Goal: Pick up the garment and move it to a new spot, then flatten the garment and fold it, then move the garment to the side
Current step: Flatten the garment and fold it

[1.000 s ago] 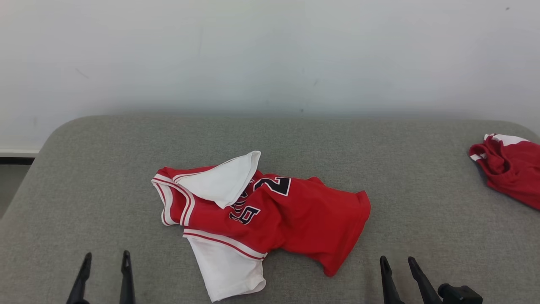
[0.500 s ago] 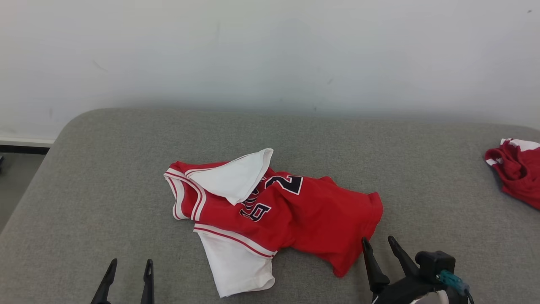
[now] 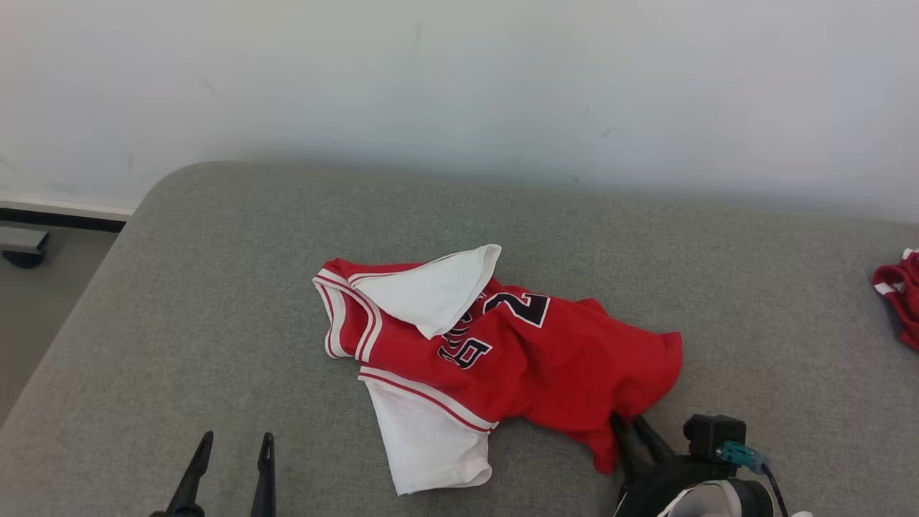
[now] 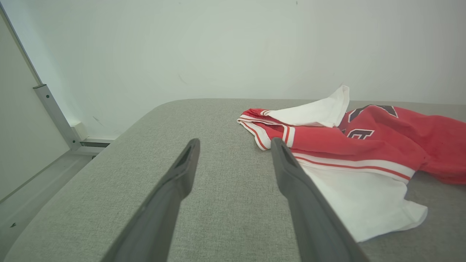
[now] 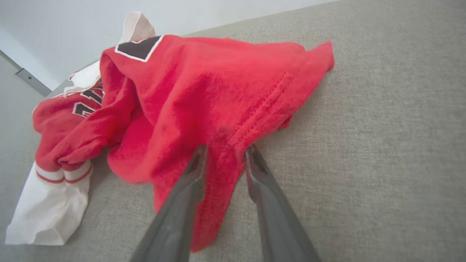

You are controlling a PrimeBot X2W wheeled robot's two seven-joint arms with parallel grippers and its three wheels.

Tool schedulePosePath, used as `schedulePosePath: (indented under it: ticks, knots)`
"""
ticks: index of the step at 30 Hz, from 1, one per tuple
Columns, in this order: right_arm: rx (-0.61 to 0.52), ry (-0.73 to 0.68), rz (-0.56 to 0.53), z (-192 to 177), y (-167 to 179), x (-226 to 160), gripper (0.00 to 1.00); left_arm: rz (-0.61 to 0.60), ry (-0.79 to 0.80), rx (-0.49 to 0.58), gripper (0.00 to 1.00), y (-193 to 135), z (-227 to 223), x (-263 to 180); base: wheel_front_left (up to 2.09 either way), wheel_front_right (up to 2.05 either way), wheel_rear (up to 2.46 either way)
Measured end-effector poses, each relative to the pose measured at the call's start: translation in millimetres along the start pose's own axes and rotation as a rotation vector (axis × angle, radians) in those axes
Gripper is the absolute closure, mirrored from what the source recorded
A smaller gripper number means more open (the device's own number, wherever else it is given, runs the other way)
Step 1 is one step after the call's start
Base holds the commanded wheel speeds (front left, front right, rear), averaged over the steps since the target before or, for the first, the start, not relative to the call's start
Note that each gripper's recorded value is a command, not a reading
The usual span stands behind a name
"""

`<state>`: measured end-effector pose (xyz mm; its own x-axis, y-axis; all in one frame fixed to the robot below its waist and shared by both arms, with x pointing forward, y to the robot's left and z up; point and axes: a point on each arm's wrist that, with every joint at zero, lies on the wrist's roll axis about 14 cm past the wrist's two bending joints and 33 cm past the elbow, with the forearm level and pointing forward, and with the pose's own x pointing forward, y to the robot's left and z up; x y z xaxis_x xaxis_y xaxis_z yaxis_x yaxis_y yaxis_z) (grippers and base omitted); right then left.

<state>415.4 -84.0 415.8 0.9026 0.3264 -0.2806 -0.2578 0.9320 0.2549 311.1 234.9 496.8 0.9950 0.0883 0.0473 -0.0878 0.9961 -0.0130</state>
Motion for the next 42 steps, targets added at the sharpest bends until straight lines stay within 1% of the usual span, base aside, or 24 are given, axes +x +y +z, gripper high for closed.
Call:
schedulePosePath:
  ticks: [4, 8, 10, 16, 18, 19, 23, 27, 32, 36, 42]
  knots:
    - [-0.007, -0.027, -0.020, 7.1, -11.5, -3.2, 1.00, 0.003, 0.000, -0.002, 0.00, -0.5, -0.3, 0.9, 0.00, 0.00, 0.00]
    - [-0.018, -0.121, -0.071, 36.3, -39.7, -12.4, 1.00, -0.006, -0.003, -0.008, 0.00, -4.3, 0.2, 4.3, 0.00, 0.00, 0.00]
    - [-0.030, -0.171, -0.104, 50.0, -56.8, -22.6, 1.00, -0.011, -0.005, -0.009, 0.00, -6.2, 0.6, 6.5, 0.00, 0.00, 0.00]
    - [-0.101, -0.227, -0.212, 61.4, -107.5, -67.8, 1.00, -0.038, -0.005, -0.018, 0.00, -15.7, 0.0, 11.9, 0.00, 0.00, 0.00]
    - [-0.124, -0.242, -0.240, 65.0, -119.8, -82.0, 1.00, -0.046, -0.008, -0.021, 0.00, -17.8, 0.7, 12.9, 0.00, 0.00, 0.00]
    - [-0.124, -0.242, -0.240, 65.0, -119.8, -82.0, 1.00, -0.046, -0.008, -0.021, 0.00, -17.8, 0.7, 12.9, 0.00, 0.00, 0.00]
    - [-0.156, -0.257, -0.278, 71.9, -133.9, -103.2, 1.00, -0.050, -0.010, -0.022, 0.00, -18.6, 1.4, 14.0, 0.00, 0.00, 0.00]
    - [-0.161, -0.271, -0.254, 82.6, -122.9, -104.9, 1.00, -0.054, -0.012, -0.022, 0.00, -19.1, 1.8, 14.3, 0.00, 0.00, 0.00]
    - [-0.166, -0.269, -0.203, 93.1, -102.5, -89.1, 1.00, -0.056, -0.009, -0.022, 0.00, -20.7, 0.4, 11.2, 0.00, 0.00, 0.00]
    - [-0.176, -0.274, -0.138, 108.4, -79.5, -60.6, 1.00, -0.038, -0.004, -0.023, 0.00, -16.5, -1.1, 7.4, 0.00, 0.00, 0.00]
    - [-0.206, -0.229, -0.068, 117.7, -53.5, -12.8, 1.00, -0.014, 0.000, -0.031, 0.00, -10.4, -2.4, 2.4, 0.00, 0.00, 0.00]
